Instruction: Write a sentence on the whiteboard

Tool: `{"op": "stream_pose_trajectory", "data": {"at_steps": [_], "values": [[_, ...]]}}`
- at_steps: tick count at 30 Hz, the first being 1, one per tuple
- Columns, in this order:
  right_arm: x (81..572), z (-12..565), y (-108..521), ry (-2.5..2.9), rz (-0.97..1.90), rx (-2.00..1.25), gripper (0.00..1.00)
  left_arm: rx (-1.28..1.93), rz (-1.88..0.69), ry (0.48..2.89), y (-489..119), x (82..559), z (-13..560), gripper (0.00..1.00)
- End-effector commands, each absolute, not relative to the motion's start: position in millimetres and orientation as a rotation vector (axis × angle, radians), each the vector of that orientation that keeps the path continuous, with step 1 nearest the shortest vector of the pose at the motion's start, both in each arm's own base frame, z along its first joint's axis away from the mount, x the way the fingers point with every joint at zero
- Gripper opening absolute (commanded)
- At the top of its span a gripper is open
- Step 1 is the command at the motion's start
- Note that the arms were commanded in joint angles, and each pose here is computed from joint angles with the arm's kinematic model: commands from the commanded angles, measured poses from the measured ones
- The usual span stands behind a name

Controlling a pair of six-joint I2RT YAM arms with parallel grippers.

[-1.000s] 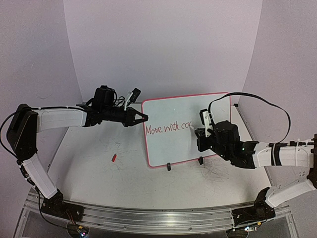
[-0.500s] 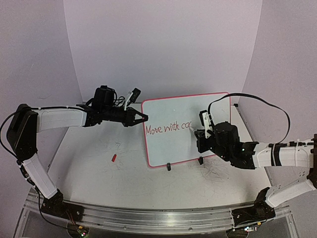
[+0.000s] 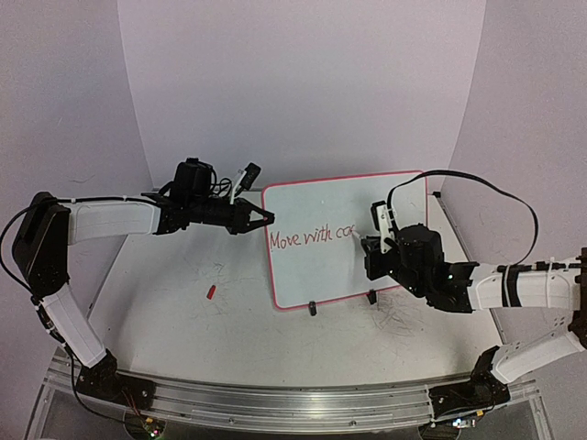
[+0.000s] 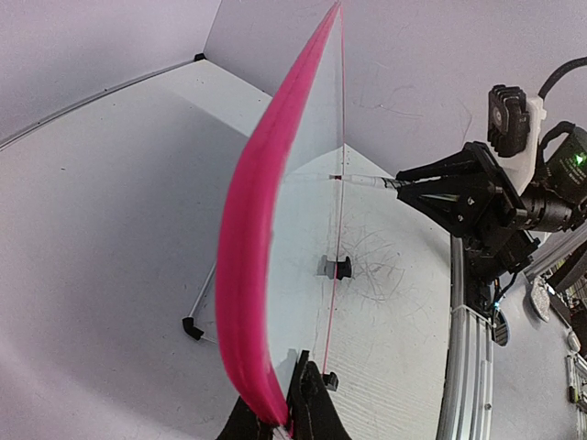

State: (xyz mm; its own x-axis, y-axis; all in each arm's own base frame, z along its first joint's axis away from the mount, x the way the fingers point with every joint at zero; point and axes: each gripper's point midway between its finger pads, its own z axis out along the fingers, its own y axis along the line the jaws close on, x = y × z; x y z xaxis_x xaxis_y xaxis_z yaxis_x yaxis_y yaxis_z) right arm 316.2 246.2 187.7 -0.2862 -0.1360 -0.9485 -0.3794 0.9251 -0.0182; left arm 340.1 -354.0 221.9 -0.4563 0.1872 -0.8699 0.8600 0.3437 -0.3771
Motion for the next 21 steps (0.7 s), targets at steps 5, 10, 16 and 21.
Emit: {"op": "stream_pose_trajectory", "data": {"at_steps": [5, 10, 16, 21], "values": [[326.9, 212.0, 245.0, 1.795, 0.234, -0.302, 0.00, 0.918, -0.895, 1.848, -339.7, 366.2, 220.5, 0.00], [328.4, 214.5, 243.2, 1.787, 0.226, -0.288, 0.00, 0.919, -0.895, 1.851, -339.7, 365.9, 219.5, 0.00], [329.1, 213.5, 241.5, 1.796, 0.212, -0.282, 0.00, 0.919, -0.892, 1.850, -339.3, 365.8, 219.9, 0.00], [327.0, 205.4, 238.8, 1.827, 0.198, -0.288, 0.00, 0.918, -0.892, 1.851, -339.3, 366.3, 219.6, 0.00]]}}
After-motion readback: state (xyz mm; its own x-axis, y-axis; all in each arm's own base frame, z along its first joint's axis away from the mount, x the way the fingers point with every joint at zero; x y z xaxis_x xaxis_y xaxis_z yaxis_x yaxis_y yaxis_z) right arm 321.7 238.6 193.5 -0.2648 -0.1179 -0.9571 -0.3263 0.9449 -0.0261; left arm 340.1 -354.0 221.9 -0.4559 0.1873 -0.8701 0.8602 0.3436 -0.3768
